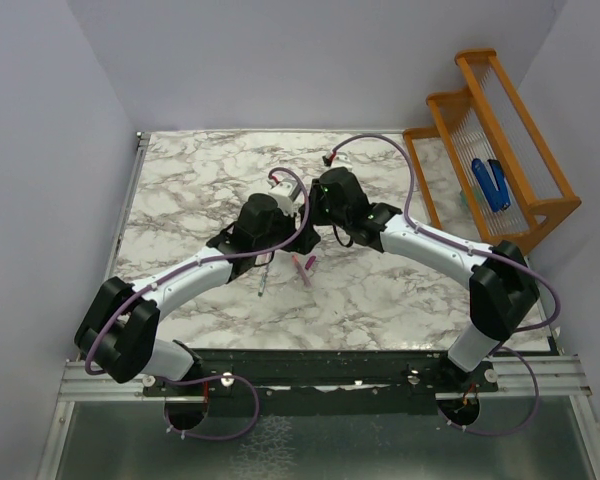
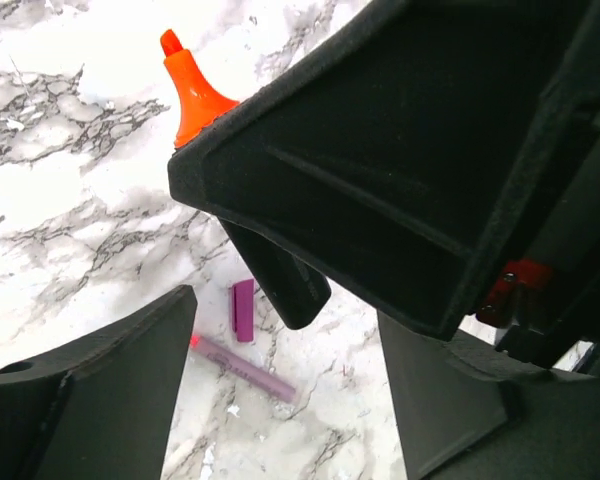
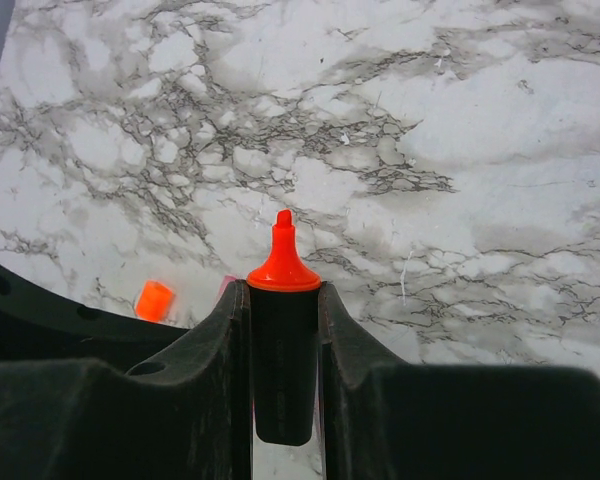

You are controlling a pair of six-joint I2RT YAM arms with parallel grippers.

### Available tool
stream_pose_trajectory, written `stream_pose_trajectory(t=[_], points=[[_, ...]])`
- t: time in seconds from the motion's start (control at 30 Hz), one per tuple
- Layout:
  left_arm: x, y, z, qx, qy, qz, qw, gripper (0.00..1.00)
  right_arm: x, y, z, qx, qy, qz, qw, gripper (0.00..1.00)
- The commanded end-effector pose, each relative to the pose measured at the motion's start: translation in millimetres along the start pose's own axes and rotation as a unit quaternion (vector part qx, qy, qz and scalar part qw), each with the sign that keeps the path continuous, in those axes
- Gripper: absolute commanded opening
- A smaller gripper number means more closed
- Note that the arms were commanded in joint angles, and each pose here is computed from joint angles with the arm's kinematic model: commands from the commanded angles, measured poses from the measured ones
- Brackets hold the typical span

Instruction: Insert the pens into the pen caps

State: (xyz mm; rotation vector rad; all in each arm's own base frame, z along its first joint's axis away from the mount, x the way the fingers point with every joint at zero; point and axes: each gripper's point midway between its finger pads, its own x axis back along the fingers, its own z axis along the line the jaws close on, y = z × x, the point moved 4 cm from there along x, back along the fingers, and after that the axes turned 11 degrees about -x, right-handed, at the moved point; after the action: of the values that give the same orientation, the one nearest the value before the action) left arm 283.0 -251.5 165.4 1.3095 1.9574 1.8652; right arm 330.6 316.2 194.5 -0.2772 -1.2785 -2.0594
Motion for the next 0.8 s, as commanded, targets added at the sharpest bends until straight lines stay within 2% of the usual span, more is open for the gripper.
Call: stream_pose_trajectory(t=[0.0,0.2,0.47,0.77], points=[[0,22,3,0.009,0.023,-0.061,0.998,0.7,7,3,12,-0.006,0.029,-0.005,1.0,0.0],[-4,22,2,0.015,0.016,-0.067,0.998,0.55,7,3,14,-0.005,0.031,-0.004,0.999,0.01],[-8,21,3,0.019,0.017,-0.073,0.997,0.5,9,0,15,-0.004,0.036,0.001,0.999,0.0],[-12,17,4,0.023,0.016,-0.068,0.997,0.25,10,0,19,-0.006,0.044,0.003,0.999,0.0]])
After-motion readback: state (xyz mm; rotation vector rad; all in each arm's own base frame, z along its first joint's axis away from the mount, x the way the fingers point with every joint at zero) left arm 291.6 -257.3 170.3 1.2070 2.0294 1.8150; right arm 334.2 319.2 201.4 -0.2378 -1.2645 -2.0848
